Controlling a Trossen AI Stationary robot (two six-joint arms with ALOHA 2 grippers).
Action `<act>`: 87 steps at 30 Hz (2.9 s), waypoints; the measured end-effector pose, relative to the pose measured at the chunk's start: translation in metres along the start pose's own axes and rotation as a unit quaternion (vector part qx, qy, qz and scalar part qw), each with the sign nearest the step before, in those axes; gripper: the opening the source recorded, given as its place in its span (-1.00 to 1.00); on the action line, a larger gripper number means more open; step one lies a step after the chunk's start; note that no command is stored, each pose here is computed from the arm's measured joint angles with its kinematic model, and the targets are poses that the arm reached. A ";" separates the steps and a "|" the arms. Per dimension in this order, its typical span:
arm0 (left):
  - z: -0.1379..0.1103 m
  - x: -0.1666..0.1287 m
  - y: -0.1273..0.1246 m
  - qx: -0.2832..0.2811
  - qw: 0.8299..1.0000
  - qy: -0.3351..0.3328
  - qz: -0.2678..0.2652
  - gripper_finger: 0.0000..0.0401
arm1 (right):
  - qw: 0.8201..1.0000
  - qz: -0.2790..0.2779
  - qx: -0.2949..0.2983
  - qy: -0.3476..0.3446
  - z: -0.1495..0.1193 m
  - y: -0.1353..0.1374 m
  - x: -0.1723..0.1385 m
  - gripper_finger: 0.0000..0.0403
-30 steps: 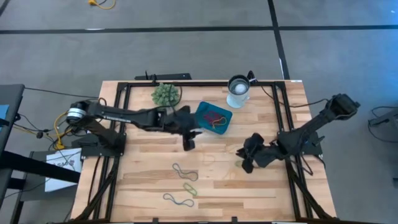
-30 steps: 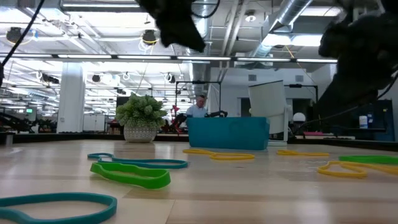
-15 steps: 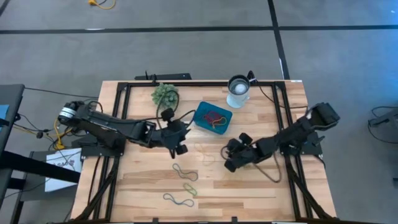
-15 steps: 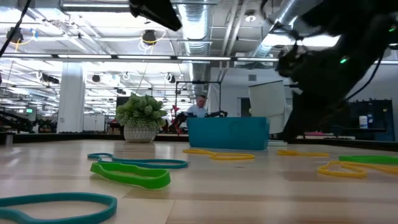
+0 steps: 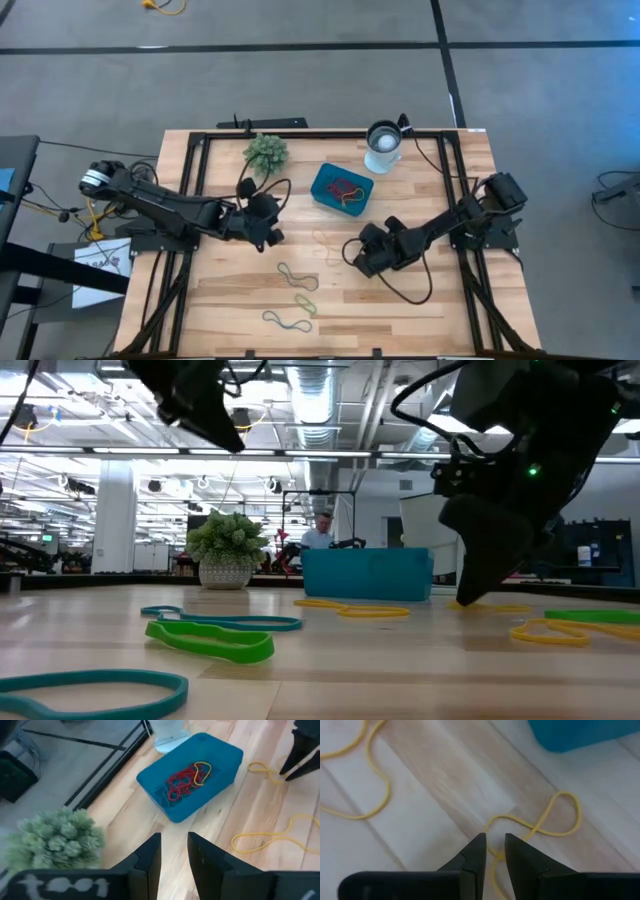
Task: Pick and place items into bin
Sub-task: Put the yellow rubber band into the blue bin
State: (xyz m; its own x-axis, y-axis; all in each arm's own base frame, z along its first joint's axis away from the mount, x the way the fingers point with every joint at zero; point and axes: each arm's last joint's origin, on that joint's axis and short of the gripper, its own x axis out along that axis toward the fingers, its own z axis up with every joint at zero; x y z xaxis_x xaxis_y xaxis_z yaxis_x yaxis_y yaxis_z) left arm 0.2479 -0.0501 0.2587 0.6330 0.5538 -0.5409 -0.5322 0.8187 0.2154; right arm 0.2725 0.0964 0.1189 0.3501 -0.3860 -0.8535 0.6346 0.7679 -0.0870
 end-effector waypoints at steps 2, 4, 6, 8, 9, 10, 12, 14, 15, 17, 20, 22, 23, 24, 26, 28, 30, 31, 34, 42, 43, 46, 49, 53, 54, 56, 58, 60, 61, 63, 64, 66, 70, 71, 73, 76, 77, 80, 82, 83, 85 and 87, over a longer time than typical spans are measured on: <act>-0.011 0.005 0.000 -0.012 1.000 0.007 0.004 -0.58 | 1.000 -0.006 0.010 0.002 -0.001 -0.002 0.001 -0.67; -0.021 0.007 0.001 -0.021 1.000 0.017 0.007 -0.58 | 1.000 -0.013 0.017 0.003 -0.001 -0.002 0.006 -0.68; -0.026 0.008 -0.001 -0.037 0.999 0.016 0.004 -0.58 | 1.000 -0.017 0.024 0.006 0.000 -0.002 0.010 -0.69; -0.031 0.007 -0.002 -0.036 0.999 0.020 0.001 -0.58 | 0.999 -0.024 0.028 0.013 -0.002 -0.002 0.015 -0.73; -0.032 0.006 -0.004 -0.037 0.999 0.021 -0.002 -0.58 | 0.999 -0.026 0.032 0.013 -0.002 -0.002 0.016 -0.76; -0.032 0.005 -0.005 -0.038 0.999 0.019 -0.006 -0.58 | 0.999 -0.027 0.036 0.013 -0.002 -0.002 0.016 -0.79; -0.032 0.003 -0.008 -0.039 0.999 0.014 -0.015 -0.58 | 0.999 -0.023 0.040 0.014 -0.001 -0.002 0.016 -0.90; -0.031 0.000 -0.011 -0.035 0.999 0.004 -0.025 -0.58 | 0.999 -0.017 0.038 0.010 0.000 -0.002 0.013 -0.97; -0.031 -0.002 -0.013 -0.032 0.999 0.000 -0.029 -0.58 | 0.999 -0.012 0.041 0.008 0.002 -0.003 0.011 -0.97; -0.030 -0.003 -0.015 -0.032 0.999 -0.007 -0.036 -0.58 | 0.999 -0.007 0.039 0.009 0.004 -0.004 0.008 -0.98; -0.029 -0.005 -0.017 -0.037 0.998 -0.014 -0.042 -0.58 | 1.000 0.013 0.020 0.005 0.010 -0.004 -0.003 -0.99; -0.028 -0.005 -0.017 -0.038 0.998 -0.015 -0.042 -0.58 | 0.999 0.029 0.019 -0.012 0.016 -0.003 -0.013 -0.99; -0.028 -0.005 -0.017 -0.039 0.998 -0.016 -0.043 -0.58 | 0.999 0.035 0.014 -0.024 0.018 -0.002 -0.019 -0.99; -0.028 -0.005 -0.017 -0.042 0.998 -0.016 -0.043 -0.58 | 0.999 0.039 0.008 -0.033 0.019 -0.003 -0.024 -1.00; -0.028 -0.005 -0.017 -0.045 0.998 -0.017 -0.041 -0.58 | 0.997 0.049 0.006 -0.055 0.024 -0.003 -0.035 -0.99; -0.028 -0.005 -0.017 -0.049 0.998 -0.017 -0.041 -0.58 | 0.995 0.058 0.005 -0.077 0.027 -0.005 -0.047 -1.00; -0.028 -0.005 -0.017 -0.050 0.998 -0.017 -0.041 -0.58 | 0.994 0.071 0.008 -0.085 0.029 -0.008 -0.057 -1.00; -0.028 -0.005 -0.017 -0.051 0.998 -0.018 -0.041 -0.58 | 0.994 0.074 0.007 -0.082 0.029 -0.009 -0.060 -1.00; -0.028 -0.005 -0.017 -0.060 0.997 -0.018 -0.042 -0.58 | 0.995 0.070 -0.010 -0.064 0.024 -0.013 -0.065 -1.00; -0.027 -0.005 -0.018 -0.067 0.996 -0.020 -0.048 -0.58 | 0.998 0.021 -0.064 0.007 0.001 -0.006 -0.043 -0.83; -0.026 -0.005 -0.018 -0.069 0.996 -0.022 -0.049 -0.58 | 0.997 0.014 -0.074 0.011 0.000 -0.005 -0.039 -0.79; -0.025 -0.005 -0.019 -0.074 0.996 -0.026 -0.052 -0.58 | 0.995 0.003 -0.090 0.033 -0.003 -0.004 -0.026 -0.67; -0.025 -0.005 -0.019 -0.072 0.996 -0.025 -0.052 -0.58 | 0.995 -0.007 -0.089 0.048 -0.003 -0.004 -0.016 -0.58; -0.025 -0.005 -0.019 -0.071 0.996 -0.025 -0.052 -0.58 | 0.995 -0.010 -0.079 0.056 -0.001 -0.004 -0.005 -0.50; -0.025 -0.005 -0.019 -0.071 0.996 -0.025 -0.052 -0.58 | 0.996 -0.010 -0.075 0.057 0.000 -0.004 -0.002 -0.49; -0.025 -0.005 -0.019 -0.071 0.996 -0.025 -0.052 -0.58 | 0.996 -0.011 -0.070 0.056 0.002 -0.003 0.001 -0.49; -0.025 -0.005 -0.019 -0.071 0.996 -0.025 -0.052 -0.58 | 0.996 -0.014 -0.067 0.061 0.003 -0.004 0.005 -0.50; -0.025 -0.005 -0.019 -0.071 0.996 -0.025 -0.052 -0.58 | 0.996 -0.010 -0.061 0.070 0.005 -0.005 0.006 -0.54; -0.025 -0.005 -0.019 -0.071 0.996 -0.025 -0.052 -0.58 | 0.996 -0.009 -0.059 0.073 0.005 -0.006 0.007 -0.57; -0.025 -0.005 -0.019 -0.071 0.996 -0.025 -0.052 -0.58 | 0.996 -0.009 -0.054 0.073 0.007 -0.007 0.008 -0.67; -0.025 -0.005 -0.019 -0.071 0.996 -0.025 -0.052 -0.58 | 0.996 -0.008 -0.052 0.073 0.009 -0.007 0.008 -0.73; -0.025 -0.005 -0.019 -0.071 0.996 -0.025 -0.052 -0.58 | 0.996 -0.004 -0.047 0.071 0.010 -0.008 0.008 -0.90; -0.025 -0.005 -0.019 -0.071 0.996 -0.025 -0.052 -0.58 | 0.997 -0.001 -0.056 0.056 0.011 -0.006 0.006 -0.96; -0.025 -0.005 -0.019 -0.070 0.996 -0.025 -0.052 -0.58 | 0.997 0.001 -0.062 0.055 0.012 -0.005 0.004 -0.97; -0.025 -0.005 -0.019 -0.070 0.996 -0.025 -0.052 -0.58 | 0.996 0.004 -0.076 0.038 0.016 -0.001 -0.002 -0.98; -0.025 -0.005 -0.019 -0.070 0.996 -0.025 -0.052 -0.58 | 0.996 0.017 -0.080 -0.023 0.033 0.004 -0.024 -0.99; -0.025 -0.005 -0.019 -0.070 0.996 -0.025 -0.052 -0.58 | 0.996 0.019 -0.083 -0.041 0.038 0.005 -0.030 -0.99; -0.025 -0.005 -0.019 -0.070 0.996 -0.025 -0.052 -0.58 | 0.991 0.015 -0.089 -0.100 0.058 0.002 -0.053 -0.99; -0.025 -0.005 -0.019 -0.070 0.996 -0.025 -0.052 -0.58 | 0.987 0.010 -0.078 -0.141 0.074 -0.005 -0.069 -0.99; -0.025 -0.005 -0.019 -0.070 0.996 -0.025 -0.052 -0.58 | 0.985 0.006 -0.073 -0.157 0.082 -0.009 -0.076 -0.99; -0.025 -0.005 -0.019 -0.070 0.996 -0.025 -0.052 -0.58 | 0.982 0.003 -0.063 -0.179 0.095 -0.017 -0.087 -0.99; -0.025 -0.005 -0.019 -0.071 0.996 -0.025 -0.052 -0.58 | 0.979 -0.002 -0.061 -0.193 0.106 -0.026 -0.094 -0.99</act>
State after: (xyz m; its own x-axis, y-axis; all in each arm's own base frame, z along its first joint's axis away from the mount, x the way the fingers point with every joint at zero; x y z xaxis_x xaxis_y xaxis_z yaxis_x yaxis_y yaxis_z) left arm 0.2406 -0.0722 0.2370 0.7138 0.4774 -0.5125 -0.5342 0.8443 0.0423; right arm 0.2959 0.0582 0.2563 0.5967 -0.5363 -0.5969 0.5579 0.8119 -0.1718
